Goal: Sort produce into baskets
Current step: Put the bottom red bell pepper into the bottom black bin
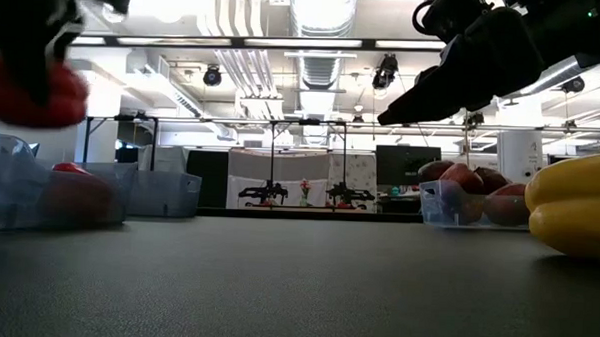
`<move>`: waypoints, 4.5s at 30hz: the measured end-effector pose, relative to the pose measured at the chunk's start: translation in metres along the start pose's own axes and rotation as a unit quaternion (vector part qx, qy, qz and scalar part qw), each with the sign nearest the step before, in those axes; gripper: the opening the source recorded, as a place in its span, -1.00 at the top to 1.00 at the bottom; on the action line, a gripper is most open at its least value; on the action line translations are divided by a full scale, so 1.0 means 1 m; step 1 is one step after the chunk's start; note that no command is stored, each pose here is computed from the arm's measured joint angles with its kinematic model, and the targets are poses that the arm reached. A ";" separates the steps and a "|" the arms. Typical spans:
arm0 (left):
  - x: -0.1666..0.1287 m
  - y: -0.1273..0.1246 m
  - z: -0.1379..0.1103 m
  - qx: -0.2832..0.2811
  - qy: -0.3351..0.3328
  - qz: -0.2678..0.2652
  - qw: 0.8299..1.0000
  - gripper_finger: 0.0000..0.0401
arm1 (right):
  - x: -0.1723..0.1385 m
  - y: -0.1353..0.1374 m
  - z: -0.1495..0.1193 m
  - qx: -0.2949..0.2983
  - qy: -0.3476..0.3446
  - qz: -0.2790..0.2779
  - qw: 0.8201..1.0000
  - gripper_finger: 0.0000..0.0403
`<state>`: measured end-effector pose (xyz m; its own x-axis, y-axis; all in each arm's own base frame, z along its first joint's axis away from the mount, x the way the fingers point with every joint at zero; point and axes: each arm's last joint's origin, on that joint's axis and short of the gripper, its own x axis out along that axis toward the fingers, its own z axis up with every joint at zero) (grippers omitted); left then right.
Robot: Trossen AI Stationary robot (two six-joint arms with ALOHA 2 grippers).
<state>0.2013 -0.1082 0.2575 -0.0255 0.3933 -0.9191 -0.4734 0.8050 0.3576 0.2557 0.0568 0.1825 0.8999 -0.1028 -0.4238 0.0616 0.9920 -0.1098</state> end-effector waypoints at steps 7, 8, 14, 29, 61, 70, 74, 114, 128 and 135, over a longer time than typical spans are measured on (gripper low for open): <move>0.043 0.018 -0.025 -0.047 0.030 0.005 0.998 -0.56 | 0.000 0.000 0.000 0.002 0.000 0.000 1.000 -0.61; 0.048 0.021 -0.027 -0.052 0.034 0.012 0.998 -0.58 | 0.000 0.000 0.000 0.002 0.000 0.000 1.000 -0.61; 0.069 0.027 -0.033 -0.073 0.053 0.052 0.995 -0.74 | 0.000 0.000 0.000 0.006 -0.001 0.000 1.000 -0.61; 0.020 0.037 0.009 -0.094 -0.095 0.067 0.989 -0.86 | 0.000 0.001 -0.002 0.027 0.007 0.002 1.000 -0.61; 0.047 0.063 0.204 0.056 -0.704 -0.150 0.692 -0.70 | -0.095 0.083 0.020 0.183 0.614 -0.005 0.768 -0.61; 0.068 0.089 0.231 0.057 -0.686 -0.129 0.714 -0.69 | -0.092 0.122 -0.014 0.085 0.723 0.065 0.682 -0.61; 0.071 0.094 0.233 0.049 -0.687 -0.126 0.714 -0.69 | -0.090 0.131 -0.032 -0.001 0.750 0.088 0.655 -0.61; 0.074 0.092 0.228 0.057 -0.649 -0.178 0.738 -0.70 | -0.078 0.125 -0.065 -0.201 0.686 0.056 0.697 -0.60; 0.046 0.096 0.182 0.085 -0.687 -0.259 0.674 -0.69 | -0.073 0.095 0.024 -0.226 0.612 -0.038 0.757 -0.33; 0.047 0.098 0.122 0.053 -0.704 -0.304 0.640 -0.69 | -0.033 0.055 0.075 -0.190 0.430 -0.118 0.875 -0.33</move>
<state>0.2609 0.0438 0.2692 0.9887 -0.0569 0.1384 0.0456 0.9955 0.0832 0.2619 0.1200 0.2576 0.2148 -0.4802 -0.8505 -0.0924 0.8569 -0.5072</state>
